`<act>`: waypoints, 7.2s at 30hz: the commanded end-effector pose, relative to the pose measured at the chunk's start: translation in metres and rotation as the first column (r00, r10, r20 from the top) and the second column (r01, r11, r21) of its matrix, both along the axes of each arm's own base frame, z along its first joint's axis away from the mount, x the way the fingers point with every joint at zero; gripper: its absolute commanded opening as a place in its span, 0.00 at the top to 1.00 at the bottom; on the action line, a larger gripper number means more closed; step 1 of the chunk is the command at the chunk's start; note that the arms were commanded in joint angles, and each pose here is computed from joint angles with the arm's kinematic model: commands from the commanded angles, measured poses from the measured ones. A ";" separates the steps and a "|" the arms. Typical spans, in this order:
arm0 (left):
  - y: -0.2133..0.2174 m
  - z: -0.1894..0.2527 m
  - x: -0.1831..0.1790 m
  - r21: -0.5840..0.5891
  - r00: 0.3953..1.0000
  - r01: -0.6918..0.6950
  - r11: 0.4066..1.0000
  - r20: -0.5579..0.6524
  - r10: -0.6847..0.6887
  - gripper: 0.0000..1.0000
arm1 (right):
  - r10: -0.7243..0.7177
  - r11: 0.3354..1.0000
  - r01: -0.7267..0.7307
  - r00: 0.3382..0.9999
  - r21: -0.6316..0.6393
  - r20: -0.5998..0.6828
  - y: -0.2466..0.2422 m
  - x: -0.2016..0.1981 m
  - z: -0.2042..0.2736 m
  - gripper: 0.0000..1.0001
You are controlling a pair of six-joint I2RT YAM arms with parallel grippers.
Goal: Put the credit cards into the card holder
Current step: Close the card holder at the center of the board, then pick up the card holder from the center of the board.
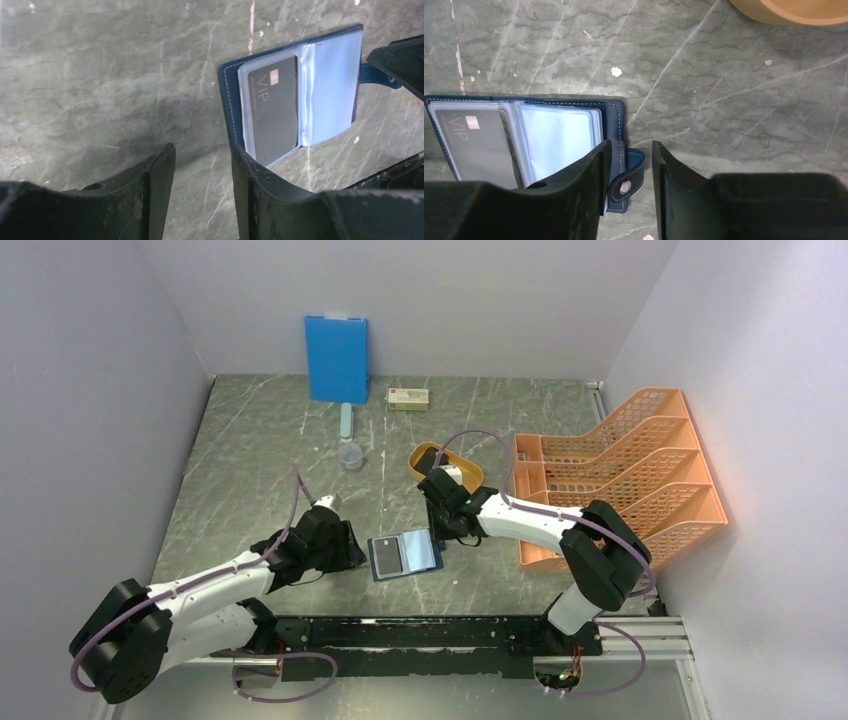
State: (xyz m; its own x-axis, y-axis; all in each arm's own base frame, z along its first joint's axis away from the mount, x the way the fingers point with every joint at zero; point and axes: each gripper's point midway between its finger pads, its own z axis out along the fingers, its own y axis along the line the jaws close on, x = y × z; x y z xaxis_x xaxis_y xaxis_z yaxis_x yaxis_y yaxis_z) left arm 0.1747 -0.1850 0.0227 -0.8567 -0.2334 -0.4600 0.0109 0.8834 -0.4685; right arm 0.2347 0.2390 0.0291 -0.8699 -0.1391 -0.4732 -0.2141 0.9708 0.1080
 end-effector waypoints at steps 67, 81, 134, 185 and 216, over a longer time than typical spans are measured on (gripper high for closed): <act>0.020 -0.014 0.000 0.083 0.998 -0.058 0.995 -0.003 0.059 0.79 | 0.138 0.781 -0.052 0.986 0.622 -0.091 0.125 -0.036 0.087 1.00; 0.043 -0.004 -0.004 0.101 0.987 -0.159 0.982 0.035 0.156 0.82 | 0.213 0.795 -0.131 0.975 0.593 -0.070 0.173 -0.035 0.085 0.41; 0.022 -0.001 0.003 0.039 0.995 -0.092 0.995 0.045 0.091 0.92 | 0.214 0.858 -0.173 0.976 0.484 -0.032 0.160 -0.058 0.014 0.84; 0.022 -0.002 0.013 0.023 0.978 -0.207 0.978 0.018 0.207 0.95 | 0.204 0.911 -0.147 0.973 0.386 -0.111 0.153 -0.069 -0.035 0.83; 0.031 0.027 0.017 0.086 0.982 -0.182 0.980 0.060 0.177 0.95 | 0.133 0.864 -0.076 0.988 0.499 -0.079 0.123 -0.079 0.015 0.57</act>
State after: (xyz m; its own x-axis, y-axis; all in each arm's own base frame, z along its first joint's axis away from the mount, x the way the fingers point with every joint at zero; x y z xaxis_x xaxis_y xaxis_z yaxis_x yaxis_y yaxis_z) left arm 0.1898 -0.1644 0.0483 -0.7849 -0.3641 -0.5014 -0.1279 0.8870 -0.4438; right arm 0.1525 0.3625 0.0458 -0.9129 -0.0251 -0.4073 -0.2838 0.7562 0.5896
